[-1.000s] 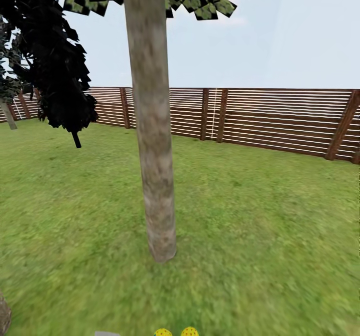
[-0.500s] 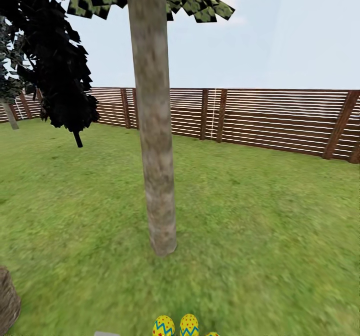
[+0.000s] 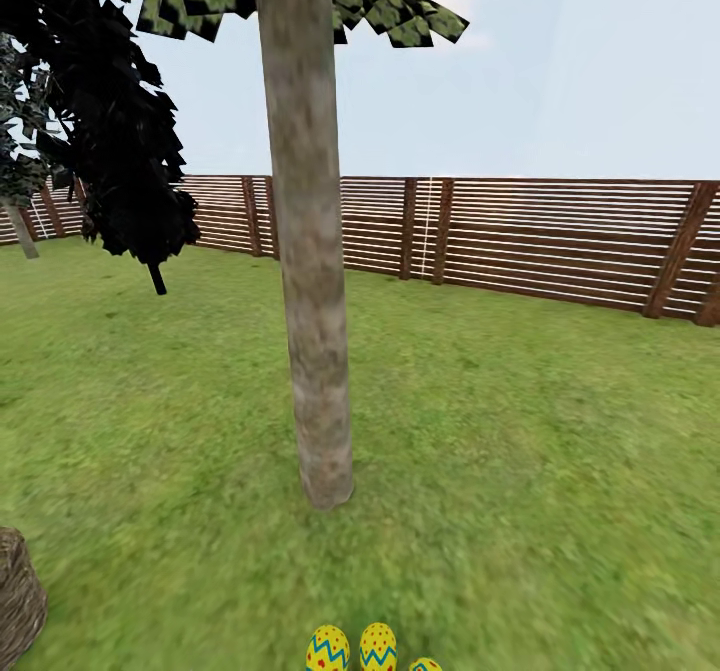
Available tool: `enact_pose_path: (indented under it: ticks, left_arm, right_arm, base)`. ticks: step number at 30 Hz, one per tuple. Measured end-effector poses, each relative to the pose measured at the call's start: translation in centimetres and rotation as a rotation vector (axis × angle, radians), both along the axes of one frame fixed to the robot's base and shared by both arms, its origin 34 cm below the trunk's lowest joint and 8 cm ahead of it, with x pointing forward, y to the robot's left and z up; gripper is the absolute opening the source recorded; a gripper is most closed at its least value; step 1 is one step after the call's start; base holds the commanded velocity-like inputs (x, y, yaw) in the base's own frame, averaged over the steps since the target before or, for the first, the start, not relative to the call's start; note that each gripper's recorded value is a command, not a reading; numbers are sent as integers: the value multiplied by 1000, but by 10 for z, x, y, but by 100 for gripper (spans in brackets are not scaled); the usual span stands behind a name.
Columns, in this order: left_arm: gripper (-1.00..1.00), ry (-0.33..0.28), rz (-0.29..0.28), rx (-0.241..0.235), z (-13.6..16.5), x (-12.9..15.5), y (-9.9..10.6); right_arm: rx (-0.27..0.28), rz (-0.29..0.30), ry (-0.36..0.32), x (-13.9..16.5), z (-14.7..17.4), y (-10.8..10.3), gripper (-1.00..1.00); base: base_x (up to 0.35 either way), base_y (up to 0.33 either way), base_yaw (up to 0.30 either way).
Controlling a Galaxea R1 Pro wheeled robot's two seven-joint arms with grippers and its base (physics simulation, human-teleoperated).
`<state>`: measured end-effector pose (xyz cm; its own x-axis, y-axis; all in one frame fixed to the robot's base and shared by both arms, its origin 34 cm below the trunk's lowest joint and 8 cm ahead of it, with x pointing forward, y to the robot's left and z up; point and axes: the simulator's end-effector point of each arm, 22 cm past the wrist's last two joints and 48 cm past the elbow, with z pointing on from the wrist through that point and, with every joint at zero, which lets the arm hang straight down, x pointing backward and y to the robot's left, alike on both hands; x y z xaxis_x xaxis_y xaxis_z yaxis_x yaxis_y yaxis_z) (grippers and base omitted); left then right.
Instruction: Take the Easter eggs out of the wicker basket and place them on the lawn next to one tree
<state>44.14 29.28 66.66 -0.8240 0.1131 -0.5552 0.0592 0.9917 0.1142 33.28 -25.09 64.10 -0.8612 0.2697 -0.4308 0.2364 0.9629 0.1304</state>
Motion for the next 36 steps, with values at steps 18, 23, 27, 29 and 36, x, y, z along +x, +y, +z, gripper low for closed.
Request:
enact_pose_path:
  ticks: [18,23,27,29,36]
  left_arm:
    - [100,22,-6,7,8,-17,1]
    - [100,52,-4,12,3,-35,4]
    - [100,101,2,23,-6,-59,9]
    - [100,116,3,26,-9,-65,10]
    - [100,194,7,42,-22,-110,19]
  right_arm:
    - [4,-2,22,-17,9,2,100]
    - [6,-14,74,-41,2,1,100]
    - [5,-18,108,-57,-3,-1,100]
    - [5,-17,116,-60,-4,-1,100]
    - [1,-6,169,-85,-11,-1,100]
  base:
    - [0,0,0]
    - [0,0,0]
    - [0,0,0]
    - [0,0,0]
    - [0,0,0]
